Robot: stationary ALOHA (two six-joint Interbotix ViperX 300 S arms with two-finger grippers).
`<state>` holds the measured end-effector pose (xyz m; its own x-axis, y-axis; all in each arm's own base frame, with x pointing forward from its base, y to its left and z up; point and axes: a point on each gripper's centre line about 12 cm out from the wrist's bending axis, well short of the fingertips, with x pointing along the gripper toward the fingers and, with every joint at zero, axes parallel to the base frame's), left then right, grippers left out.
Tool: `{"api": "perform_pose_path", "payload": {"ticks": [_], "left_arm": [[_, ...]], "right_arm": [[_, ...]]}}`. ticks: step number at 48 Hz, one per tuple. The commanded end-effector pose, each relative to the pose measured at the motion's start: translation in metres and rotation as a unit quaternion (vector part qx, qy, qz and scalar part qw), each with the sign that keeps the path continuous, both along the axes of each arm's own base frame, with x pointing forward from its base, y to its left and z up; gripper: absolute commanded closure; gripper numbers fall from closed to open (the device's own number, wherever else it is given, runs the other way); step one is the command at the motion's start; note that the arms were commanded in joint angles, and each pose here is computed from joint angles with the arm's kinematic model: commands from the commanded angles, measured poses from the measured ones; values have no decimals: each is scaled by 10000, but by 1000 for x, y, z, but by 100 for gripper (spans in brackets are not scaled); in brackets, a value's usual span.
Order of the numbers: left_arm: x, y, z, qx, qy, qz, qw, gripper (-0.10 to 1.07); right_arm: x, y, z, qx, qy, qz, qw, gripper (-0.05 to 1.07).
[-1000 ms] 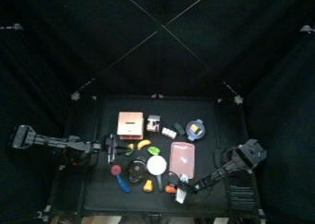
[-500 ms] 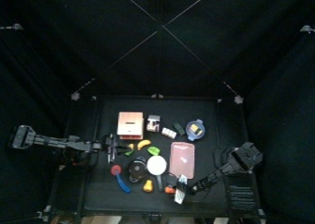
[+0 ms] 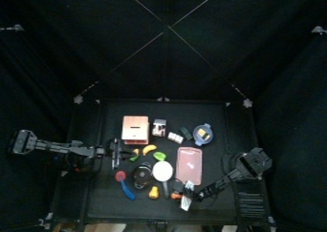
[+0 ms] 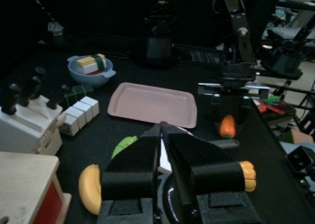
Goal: Grab carrot
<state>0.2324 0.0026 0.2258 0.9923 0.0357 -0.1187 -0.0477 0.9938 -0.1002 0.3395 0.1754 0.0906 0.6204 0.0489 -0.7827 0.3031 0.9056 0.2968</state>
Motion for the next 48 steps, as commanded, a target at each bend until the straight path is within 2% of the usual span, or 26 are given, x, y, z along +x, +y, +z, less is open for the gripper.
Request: {"api": "perform_pose_path", "payload": {"ticks": [1,48], "left_arm": [[2,1,5,2,-99,20,9999,45],[3,1,6,-26,-107,33,9999,45]], "right_arm": [[5,0,24,133,-291,-42,9995,33],[9,-15,27,88,-318,-287,9990,34]]}}
